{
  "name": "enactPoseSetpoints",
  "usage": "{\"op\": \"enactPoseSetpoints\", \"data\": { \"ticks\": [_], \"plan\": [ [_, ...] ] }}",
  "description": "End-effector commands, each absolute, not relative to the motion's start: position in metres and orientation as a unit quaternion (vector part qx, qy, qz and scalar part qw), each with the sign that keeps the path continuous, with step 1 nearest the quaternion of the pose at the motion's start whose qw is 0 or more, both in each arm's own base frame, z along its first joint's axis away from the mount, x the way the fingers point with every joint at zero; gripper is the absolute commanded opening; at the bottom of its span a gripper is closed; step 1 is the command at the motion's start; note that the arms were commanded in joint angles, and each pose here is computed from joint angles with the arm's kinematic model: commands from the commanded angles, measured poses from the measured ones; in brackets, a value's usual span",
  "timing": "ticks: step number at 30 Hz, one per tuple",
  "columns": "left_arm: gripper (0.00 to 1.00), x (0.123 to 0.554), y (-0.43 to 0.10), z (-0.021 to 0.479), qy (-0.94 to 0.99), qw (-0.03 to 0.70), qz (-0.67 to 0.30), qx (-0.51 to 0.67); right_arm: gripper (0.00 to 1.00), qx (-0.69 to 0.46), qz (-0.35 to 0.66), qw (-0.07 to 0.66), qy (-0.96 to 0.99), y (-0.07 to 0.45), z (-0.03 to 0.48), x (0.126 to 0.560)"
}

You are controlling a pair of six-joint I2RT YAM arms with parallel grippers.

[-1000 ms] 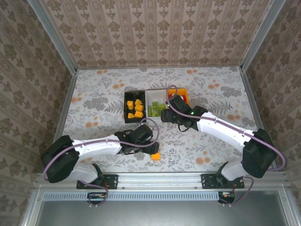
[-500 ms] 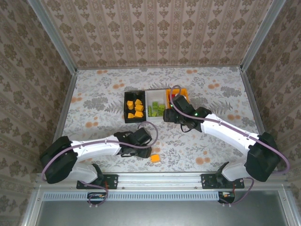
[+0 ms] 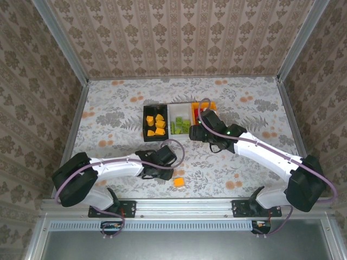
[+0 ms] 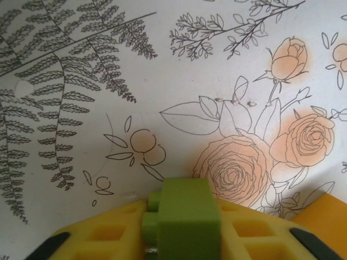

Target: Sort the legos into containers by color

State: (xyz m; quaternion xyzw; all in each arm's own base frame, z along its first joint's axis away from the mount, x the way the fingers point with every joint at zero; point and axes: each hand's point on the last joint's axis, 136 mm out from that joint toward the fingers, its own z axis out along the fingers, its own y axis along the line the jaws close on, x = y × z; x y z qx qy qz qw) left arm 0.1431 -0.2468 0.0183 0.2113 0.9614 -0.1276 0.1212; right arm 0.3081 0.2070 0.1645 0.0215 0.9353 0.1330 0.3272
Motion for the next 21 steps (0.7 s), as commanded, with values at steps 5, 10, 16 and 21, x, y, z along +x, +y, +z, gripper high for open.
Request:
{"op": "enactPoseSetpoints", "data": {
  "ticks": [5, 10, 16, 21],
  "plan": [
    [0.25, 0.16, -0.262, 0.065, 0.949, 0.168, -0.165, 0.21, 0.7, 0.048, 0.13, 0.352, 0.926, 0.188, 0.176, 0.306],
    [0.25, 0.212, -0.27, 0.12, 0.934, 0.236, -0.191, 0.188, 0.7, 0.055, 0.125, 0.348, 0.928, 0.181, 0.168, 0.302],
    [0.25, 0.293, -0.294, 0.151, 0.922, 0.291, -0.187, 0.173, 0.7, 0.063, 0.114, 0.336, 0.933, 0.172, 0.154, 0.295],
    [0.25, 0.346, -0.313, 0.143, 0.926, 0.307, -0.142, 0.169, 0.7, 0.067, 0.109, 0.331, 0.935, 0.166, 0.148, 0.289]
  ]
}}
